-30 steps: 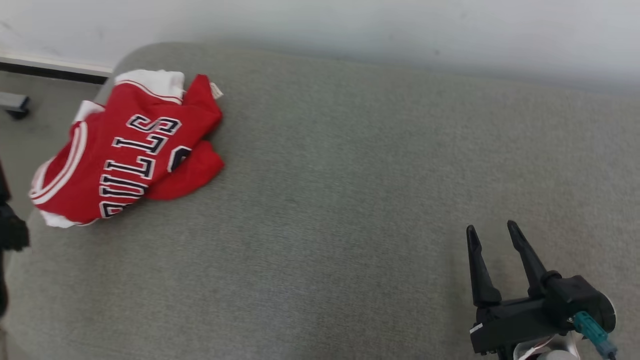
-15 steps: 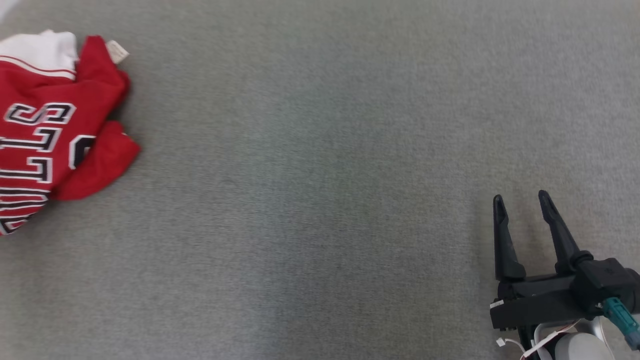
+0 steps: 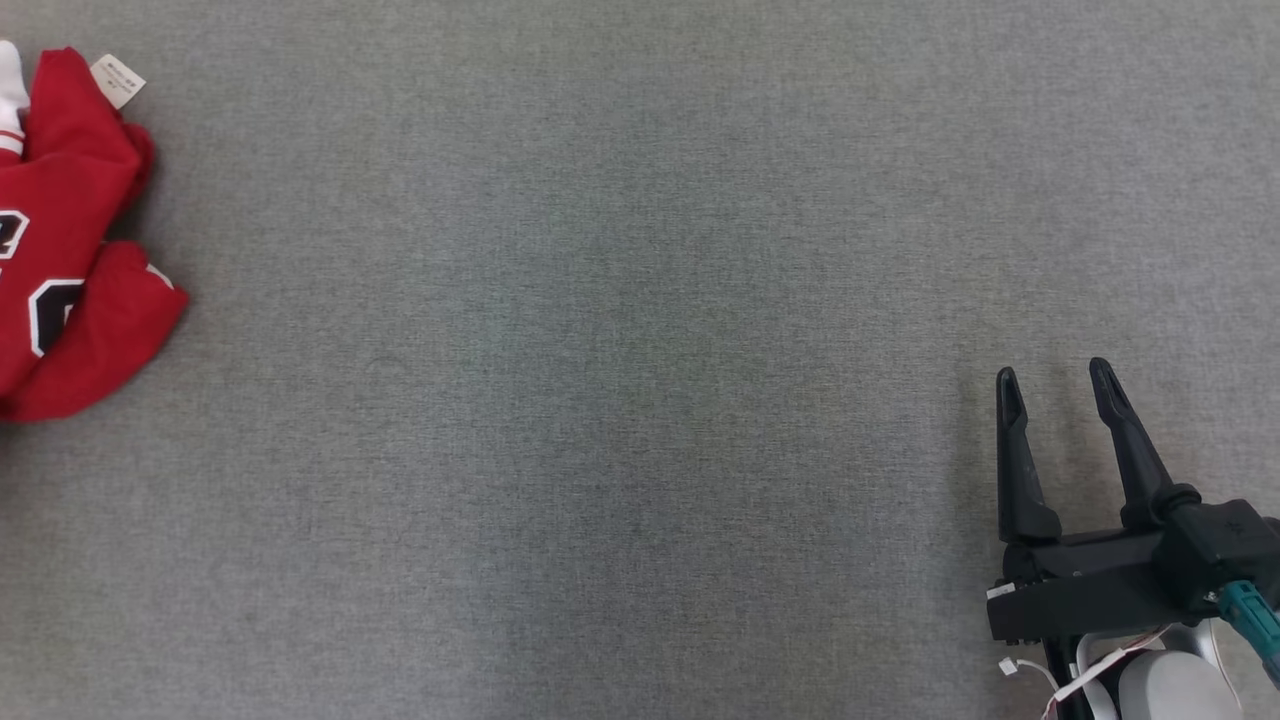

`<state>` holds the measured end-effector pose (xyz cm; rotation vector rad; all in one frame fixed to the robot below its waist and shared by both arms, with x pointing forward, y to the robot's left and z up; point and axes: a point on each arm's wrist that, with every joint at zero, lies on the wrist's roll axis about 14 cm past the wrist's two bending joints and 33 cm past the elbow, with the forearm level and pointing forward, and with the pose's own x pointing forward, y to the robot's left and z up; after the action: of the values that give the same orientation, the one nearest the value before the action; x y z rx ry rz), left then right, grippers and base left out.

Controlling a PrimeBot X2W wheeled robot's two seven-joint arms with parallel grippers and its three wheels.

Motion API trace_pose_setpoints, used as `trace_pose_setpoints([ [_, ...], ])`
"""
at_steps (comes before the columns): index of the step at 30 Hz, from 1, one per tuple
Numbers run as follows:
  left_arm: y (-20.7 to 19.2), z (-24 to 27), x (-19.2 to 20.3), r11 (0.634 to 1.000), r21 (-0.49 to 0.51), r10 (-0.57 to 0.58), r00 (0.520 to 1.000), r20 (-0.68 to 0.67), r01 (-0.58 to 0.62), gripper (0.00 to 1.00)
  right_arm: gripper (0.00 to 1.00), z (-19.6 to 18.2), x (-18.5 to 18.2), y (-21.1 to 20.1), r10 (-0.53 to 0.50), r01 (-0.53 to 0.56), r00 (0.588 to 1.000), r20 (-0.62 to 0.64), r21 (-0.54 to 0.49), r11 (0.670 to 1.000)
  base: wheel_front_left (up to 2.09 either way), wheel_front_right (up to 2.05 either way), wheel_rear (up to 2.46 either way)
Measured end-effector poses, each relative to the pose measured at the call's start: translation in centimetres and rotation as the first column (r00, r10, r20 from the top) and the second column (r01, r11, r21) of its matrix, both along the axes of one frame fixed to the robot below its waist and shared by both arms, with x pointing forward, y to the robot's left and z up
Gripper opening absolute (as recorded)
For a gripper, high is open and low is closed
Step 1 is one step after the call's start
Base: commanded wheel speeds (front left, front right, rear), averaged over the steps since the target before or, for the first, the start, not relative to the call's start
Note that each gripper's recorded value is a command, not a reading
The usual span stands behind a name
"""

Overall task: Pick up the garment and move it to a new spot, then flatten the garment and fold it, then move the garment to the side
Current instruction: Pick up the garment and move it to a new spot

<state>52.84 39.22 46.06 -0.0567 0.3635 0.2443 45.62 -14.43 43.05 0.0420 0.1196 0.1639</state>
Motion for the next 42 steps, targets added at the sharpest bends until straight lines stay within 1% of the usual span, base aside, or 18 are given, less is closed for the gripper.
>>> trace_pose_setpoints([
  [5, -0.8, -2.6, -0.7, 0.999, -0.048, -0.022, 0.992, -0.125, 0.016, 1.0, 1.0, 0.1, -0.1, -0.3, -0.008, 0.008, 1.0, 0.003, 0.0, 1.0, 0.0, 0.0, 0.0],
  [8, -0.9, -3.2, -0.9, 0.998, -0.06, -0.024, 0.989, -0.147, 0.015, 1.0, 1.0, 0.2, -0.2, -0.4, -0.012, 0.012, 1.0, 0.006, 0.002, 1.0, 0.0, 0.0, 0.0],
  [10, -1.0, -4.2, -1.3, 0.998, -0.067, -0.027, 0.982, -0.186, 0.015, 1.0, 1.0, 0.1, -0.3, -0.7, -0.017, 0.017, 1.0, 0.004, 0.0, 1.0, 0.0, 0.0, 0.0],
  [11, -1.0, -4.2, -1.3, 0.998, -0.067, -0.027, 0.982, -0.186, 0.015, 0.38, 1.0, 0.1, -0.3, -0.7, -0.017, 0.017, 1.0, 0.004, 0.0, 1.0, 0.0, 0.0, 0.0],
  [12, -1.2, -4.5, -1.4, 0.997, -0.072, -0.032, 0.98, -0.196, 0.018, 0.0, 1.0, 0.2, -0.4, -0.7, -0.019, 0.019, 1.0, 0.004, 0.0, 1.0, 0.0, 0.0, 0.0],
  [15, -1.4, -4.7, -1.5, 0.998, -0.065, -0.04, 0.981, -0.192, 0.028, 0.0, 1.0, 0.2, -0.4, -0.9, -0.024, 0.024, 1.0, 0.006, -0.002, 1.0, 0.0, 0.0, 0.0],
  [18, -0.9, -3.8, -1.4, 0.999, -0.037, -0.035, 0.989, -0.143, 0.03, 0.0, 1.0, 0.4, -0.4, -0.9, -0.024, 0.024, 1.0, 0.011, 0.0, 1.0, 0.0, 0.0, 0.0],
  [23, 0.1, 0.0, -0.4, 0.999, 0.019, -0.029, 1.0, 0.009, 0.028, 0.0, 1.0, 0.7, -0.4, -0.5, -0.017, 0.016, 1.0, 0.02, 0.015, 1.0, 0.0, 0.0, 0.0],
  [28, 1.0, 5.2, 0.5, 0.996, 0.089, -0.041, 0.986, 0.164, 0.027, 0.0, 1.0, 1.0, -0.7, 0.1, -0.006, 0.005, 1.0, 0.025, 0.037, 0.999, 0.0, 0.0, 0.0],
  [31, 0.7, 8.7, 1.1, 0.99, 0.136, -0.077, 0.966, 0.248, 0.043, 0.0, 1.0, 1.3, -0.9, 0.4, -0.001, -0.001, 0.999, 0.033, 0.056, 0.998, 0.0, 0.0, 0.0],
  [33, 0.3, 11.1, 1.5, 0.979, 0.194, -0.12, 0.951, 0.286, 0.065, 0.0, 1.0, 1.5, -1.1, 0.5, 0.0, -0.002, 0.999, 0.038, 0.068, 0.998, 0.0, 0.0, 0.0],
  [34, -0.1, 12.4, 1.7, 0.976, 0.205, -0.135, 0.94, 0.313, 0.072, 0.0, 1.0, 1.6, -1.2, 0.6, -0.001, -0.002, 0.999, 0.041, 0.072, 0.997, 0.0, 0.0, 0.0],
  [37, -1.8, 16.0, 2.4, 0.957, 0.268, -0.206, 0.904, 0.376, 0.107, 0.0, 1.0, 2.0, -1.7, 0.6, -0.003, -0.001, 0.999, 0.049, 0.087, 0.996, 0.0, 0.0, 0.0],
  [42, -5.7, 21.8, 3.1, 0.93, 0.326, -0.316, 0.82, 0.477, 0.168, 0.0, 1.0, 2.8, -2.5, 0.1, -0.022, 0.015, 0.997, 0.068, 0.105, 0.994, 0.0, 0.0, 0.0],
])
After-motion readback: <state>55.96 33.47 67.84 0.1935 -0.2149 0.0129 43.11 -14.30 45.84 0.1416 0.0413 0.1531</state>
